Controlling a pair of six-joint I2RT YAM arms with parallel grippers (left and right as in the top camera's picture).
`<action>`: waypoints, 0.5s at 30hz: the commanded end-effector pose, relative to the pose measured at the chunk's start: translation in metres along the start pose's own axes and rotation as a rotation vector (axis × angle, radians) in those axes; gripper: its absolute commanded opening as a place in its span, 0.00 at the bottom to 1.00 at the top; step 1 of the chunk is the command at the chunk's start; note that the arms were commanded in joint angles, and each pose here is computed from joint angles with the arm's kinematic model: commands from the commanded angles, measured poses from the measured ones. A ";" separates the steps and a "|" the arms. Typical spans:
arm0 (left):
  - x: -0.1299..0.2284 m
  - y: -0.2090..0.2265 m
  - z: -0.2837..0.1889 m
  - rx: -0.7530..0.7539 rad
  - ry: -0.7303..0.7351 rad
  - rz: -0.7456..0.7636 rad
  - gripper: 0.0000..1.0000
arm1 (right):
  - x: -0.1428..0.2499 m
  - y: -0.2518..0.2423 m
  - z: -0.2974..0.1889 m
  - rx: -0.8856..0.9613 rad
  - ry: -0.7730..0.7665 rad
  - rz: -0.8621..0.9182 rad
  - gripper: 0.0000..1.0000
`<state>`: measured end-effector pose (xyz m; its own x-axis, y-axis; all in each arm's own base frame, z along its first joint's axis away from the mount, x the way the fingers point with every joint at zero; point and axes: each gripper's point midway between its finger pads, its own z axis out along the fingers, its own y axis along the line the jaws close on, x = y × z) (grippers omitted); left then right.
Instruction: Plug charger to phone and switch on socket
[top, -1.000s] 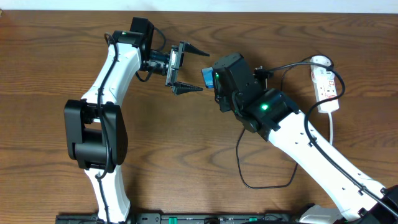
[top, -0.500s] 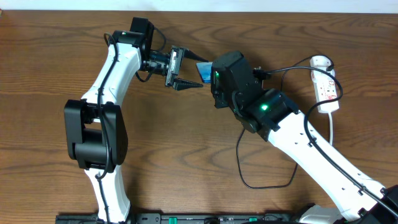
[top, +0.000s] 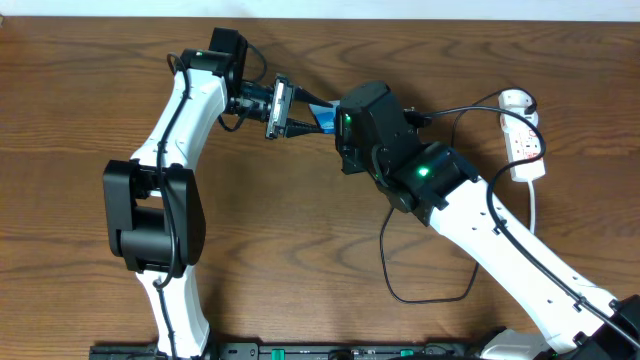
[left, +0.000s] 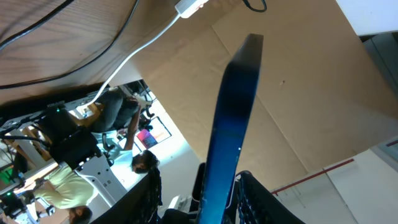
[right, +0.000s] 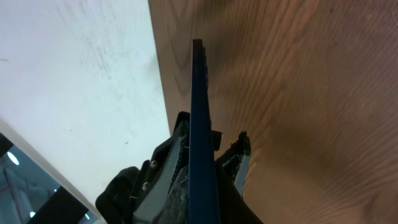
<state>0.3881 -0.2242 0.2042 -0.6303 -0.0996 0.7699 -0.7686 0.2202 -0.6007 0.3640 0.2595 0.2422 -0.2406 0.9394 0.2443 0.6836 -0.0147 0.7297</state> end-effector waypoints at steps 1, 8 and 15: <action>0.015 -0.005 -0.002 0.004 -0.003 0.035 0.40 | 0.008 0.011 -0.005 -0.035 0.017 0.011 0.02; 0.015 -0.005 -0.002 0.004 -0.004 0.026 0.34 | 0.010 0.010 0.001 -0.031 0.019 0.010 0.02; 0.015 -0.005 -0.002 0.003 -0.003 0.022 0.29 | 0.016 0.008 0.003 -0.028 0.040 0.007 0.02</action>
<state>0.3881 -0.2242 0.2042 -0.6274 -0.1004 0.7722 -0.7710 0.2198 -0.5978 0.3680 0.2663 0.2387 -0.2512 0.9338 0.2547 0.6825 -0.0157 0.7308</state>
